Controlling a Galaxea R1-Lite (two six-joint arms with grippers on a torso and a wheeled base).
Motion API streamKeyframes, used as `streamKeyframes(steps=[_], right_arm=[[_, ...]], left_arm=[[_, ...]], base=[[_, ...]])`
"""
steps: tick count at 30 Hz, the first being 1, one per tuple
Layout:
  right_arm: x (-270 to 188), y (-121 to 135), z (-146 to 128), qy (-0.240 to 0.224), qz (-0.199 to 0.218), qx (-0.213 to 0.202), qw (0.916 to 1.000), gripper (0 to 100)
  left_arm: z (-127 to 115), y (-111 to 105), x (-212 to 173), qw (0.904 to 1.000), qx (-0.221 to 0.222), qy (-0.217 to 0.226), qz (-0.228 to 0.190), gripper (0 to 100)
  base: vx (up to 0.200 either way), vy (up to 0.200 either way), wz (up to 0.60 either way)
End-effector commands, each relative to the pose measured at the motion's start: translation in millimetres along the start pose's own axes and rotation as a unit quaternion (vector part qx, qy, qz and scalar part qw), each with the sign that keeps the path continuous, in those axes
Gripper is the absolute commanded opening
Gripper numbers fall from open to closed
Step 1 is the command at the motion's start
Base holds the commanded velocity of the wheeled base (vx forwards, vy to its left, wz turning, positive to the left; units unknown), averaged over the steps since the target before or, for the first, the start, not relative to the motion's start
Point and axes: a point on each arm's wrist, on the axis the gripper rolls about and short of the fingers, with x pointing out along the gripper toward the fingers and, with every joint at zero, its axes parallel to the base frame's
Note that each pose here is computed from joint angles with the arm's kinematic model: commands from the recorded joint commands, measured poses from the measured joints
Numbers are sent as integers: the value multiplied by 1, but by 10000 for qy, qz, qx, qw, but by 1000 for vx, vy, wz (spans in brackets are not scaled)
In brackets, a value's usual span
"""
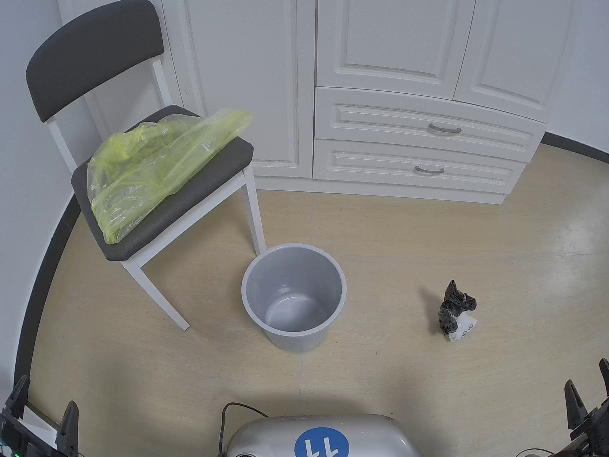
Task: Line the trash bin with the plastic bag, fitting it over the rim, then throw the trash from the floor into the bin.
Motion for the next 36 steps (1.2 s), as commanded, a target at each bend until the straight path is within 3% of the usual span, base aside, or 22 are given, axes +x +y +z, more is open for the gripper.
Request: streamKeyframes(steps=[1, 36], right_arm=[[0, 0, -5, 23, 8, -3, 10000, 100], [0, 0, -5, 23, -7, -64, 10000, 100]], left_arm=[[-5, 0, 0, 10000, 2, 4, 0, 100], [-5, 0, 0, 10000, 70, 12, 16, 100]], base=[[0, 0, 0], [0, 0, 0]])
